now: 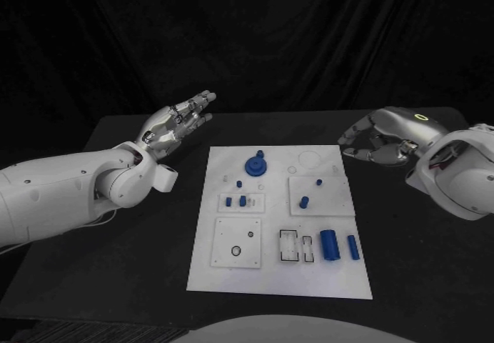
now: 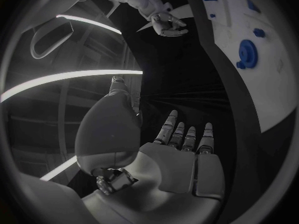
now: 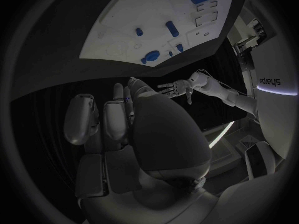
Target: Assemble the parts on the task board
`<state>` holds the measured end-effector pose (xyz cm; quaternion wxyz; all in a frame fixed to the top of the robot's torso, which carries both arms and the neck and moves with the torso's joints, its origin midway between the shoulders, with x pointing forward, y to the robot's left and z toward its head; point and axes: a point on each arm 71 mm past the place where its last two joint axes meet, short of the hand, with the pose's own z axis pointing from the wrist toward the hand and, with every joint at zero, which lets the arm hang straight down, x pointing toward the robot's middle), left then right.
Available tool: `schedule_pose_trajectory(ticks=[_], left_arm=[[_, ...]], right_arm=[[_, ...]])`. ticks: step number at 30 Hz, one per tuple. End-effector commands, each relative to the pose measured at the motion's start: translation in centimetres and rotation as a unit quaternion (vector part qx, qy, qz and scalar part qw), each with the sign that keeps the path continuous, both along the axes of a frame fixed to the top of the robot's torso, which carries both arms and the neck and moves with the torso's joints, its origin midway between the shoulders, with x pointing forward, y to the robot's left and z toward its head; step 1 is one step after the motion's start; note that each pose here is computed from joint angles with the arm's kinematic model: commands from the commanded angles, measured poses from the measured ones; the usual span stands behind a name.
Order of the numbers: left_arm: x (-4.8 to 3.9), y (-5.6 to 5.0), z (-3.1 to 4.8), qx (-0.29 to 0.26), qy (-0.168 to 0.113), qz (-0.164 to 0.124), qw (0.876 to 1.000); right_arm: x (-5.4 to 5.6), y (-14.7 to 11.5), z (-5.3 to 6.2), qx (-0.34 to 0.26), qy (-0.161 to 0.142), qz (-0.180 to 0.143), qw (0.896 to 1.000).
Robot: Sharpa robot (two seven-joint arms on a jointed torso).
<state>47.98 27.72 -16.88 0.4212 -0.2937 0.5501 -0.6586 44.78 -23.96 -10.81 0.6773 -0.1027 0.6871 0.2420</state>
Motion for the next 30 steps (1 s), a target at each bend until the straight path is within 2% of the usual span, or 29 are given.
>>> schedule_pose_trajectory(ticks=[1,6,10,18,30], left_arm=[[-0.76,-0.5,0.58,-0.081,0.023,-0.011,0.996],[-1.56,-0.9,0.75,-0.084,0.025,-0.022,0.996],[-1.67,-1.2,0.83,-0.083,0.020,-0.024,0.996],[-1.95,-1.5,0.89,-0.085,0.018,-0.030,0.996],[-2.15,-1.9,0.83,-0.086,0.025,-0.039,0.995]], right_arm=[[0.5,0.7,-1.1,-0.103,0.026,0.004,0.994],[0.8,2.1,-1.7,-0.153,0.022,0.032,0.987],[1.1,2.9,-2.3,-0.176,0.029,0.051,0.983],[0.9,4.3,-2.7,-0.180,0.027,0.084,0.980],[0.7,4.7,-3.1,-0.198,0.047,0.096,0.974]])
